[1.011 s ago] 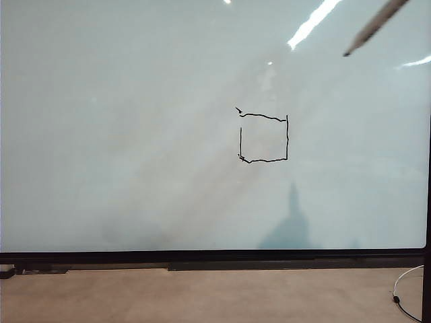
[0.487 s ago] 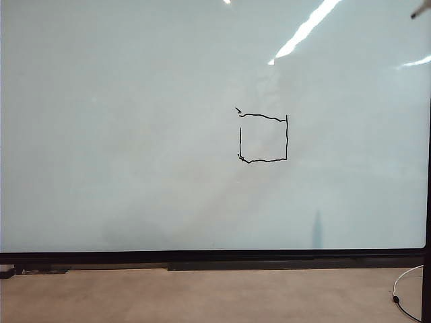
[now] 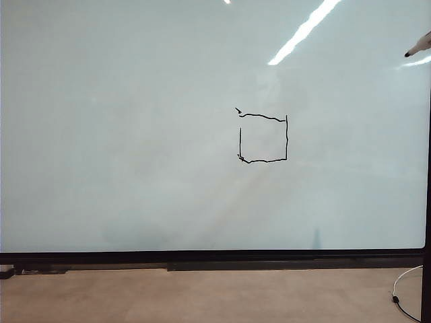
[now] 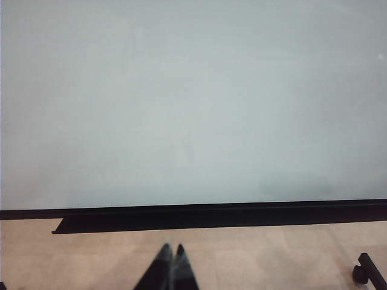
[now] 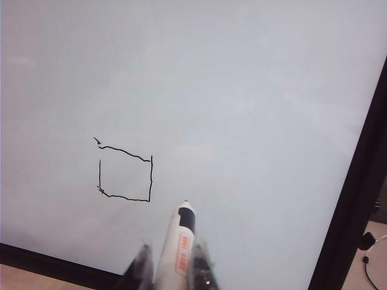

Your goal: Pick up the pen on the shelf to the right of the whiteboard and draw a rectangle.

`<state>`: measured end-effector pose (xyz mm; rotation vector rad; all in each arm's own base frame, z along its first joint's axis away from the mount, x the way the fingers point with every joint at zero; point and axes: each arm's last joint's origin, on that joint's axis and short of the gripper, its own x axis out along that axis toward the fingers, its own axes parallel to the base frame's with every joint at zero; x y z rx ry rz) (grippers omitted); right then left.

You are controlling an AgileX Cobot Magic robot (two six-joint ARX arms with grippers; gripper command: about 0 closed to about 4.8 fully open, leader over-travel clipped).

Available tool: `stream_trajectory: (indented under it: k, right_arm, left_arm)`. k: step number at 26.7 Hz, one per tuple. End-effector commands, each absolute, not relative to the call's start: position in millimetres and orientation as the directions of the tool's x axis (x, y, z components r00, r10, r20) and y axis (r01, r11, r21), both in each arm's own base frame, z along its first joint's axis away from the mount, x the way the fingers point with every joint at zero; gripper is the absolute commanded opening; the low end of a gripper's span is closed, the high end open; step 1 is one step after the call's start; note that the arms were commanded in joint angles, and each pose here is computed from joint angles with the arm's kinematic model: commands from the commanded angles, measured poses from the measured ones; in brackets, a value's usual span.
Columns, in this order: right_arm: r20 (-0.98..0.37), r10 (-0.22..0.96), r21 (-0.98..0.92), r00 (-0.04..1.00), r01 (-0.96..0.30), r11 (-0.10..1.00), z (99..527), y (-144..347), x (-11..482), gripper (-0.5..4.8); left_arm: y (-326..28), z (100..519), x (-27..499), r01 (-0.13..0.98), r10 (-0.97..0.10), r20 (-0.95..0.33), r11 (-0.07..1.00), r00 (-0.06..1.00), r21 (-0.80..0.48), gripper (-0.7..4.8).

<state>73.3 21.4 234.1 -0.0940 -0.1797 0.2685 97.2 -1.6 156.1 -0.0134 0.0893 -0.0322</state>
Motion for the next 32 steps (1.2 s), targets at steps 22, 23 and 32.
stream_trajectory:
  k: [22, 23, 32]
  right_arm:
    - [0.192, 0.231, -0.131, 0.954, -0.208, 0.969, 182, 24, 93, -0.05]
    - [0.191, 0.211, -0.133, 0.959, -0.188, 0.973, 182, 22, 93, -0.05]
    - [0.196, 0.162, -0.148, 0.967, -0.134, 0.98, 183, 8, 95, -0.05]
  left_arm:
    - [-2, 158, 97, 0.034, -0.035, -0.078, 0.999, 0.996, -0.014, -0.04]
    - [-2, 158, 97, 0.034, -0.035, -0.078, 0.999, 0.996, -0.014, -0.04]
    - [-2, 158, 97, 0.034, -0.035, -0.078, 0.999, 0.996, -0.014, -0.04]
